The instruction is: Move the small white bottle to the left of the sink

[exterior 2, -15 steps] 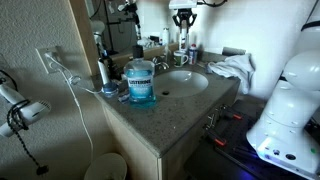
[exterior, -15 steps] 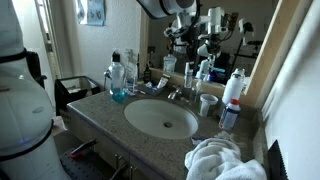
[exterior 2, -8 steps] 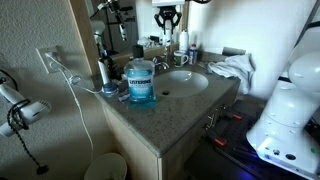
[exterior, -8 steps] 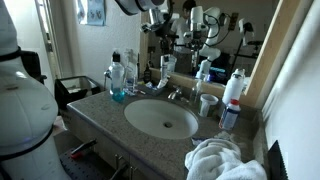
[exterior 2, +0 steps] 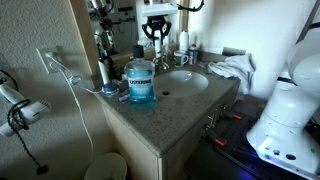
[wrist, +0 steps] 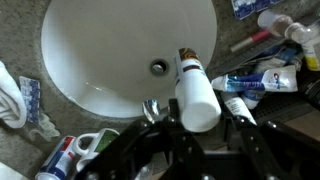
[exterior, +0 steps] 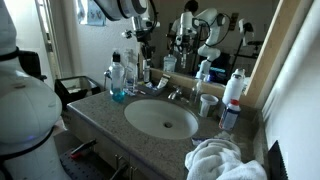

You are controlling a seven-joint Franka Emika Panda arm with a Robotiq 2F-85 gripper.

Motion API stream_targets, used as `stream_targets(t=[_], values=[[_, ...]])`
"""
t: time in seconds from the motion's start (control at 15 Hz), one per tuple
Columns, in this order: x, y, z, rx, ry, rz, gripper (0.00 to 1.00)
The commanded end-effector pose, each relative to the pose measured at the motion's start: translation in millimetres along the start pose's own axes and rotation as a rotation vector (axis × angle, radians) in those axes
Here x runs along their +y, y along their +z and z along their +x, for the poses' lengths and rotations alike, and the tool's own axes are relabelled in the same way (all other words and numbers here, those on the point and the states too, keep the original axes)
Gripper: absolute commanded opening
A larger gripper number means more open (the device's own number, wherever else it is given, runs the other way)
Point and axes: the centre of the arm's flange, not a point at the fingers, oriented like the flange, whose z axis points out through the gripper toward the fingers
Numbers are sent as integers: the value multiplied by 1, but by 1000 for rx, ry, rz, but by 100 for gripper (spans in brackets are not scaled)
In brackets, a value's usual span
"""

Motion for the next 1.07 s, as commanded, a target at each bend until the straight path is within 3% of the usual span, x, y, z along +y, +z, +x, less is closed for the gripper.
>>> stream_targets(t=[0.0, 0.4, 1.0], values=[[3, 10, -25, -9, -57, 58, 13], [-5, 34, -41, 48, -86, 167, 13], [-36, 63, -60, 90, -213, 251, 13]])
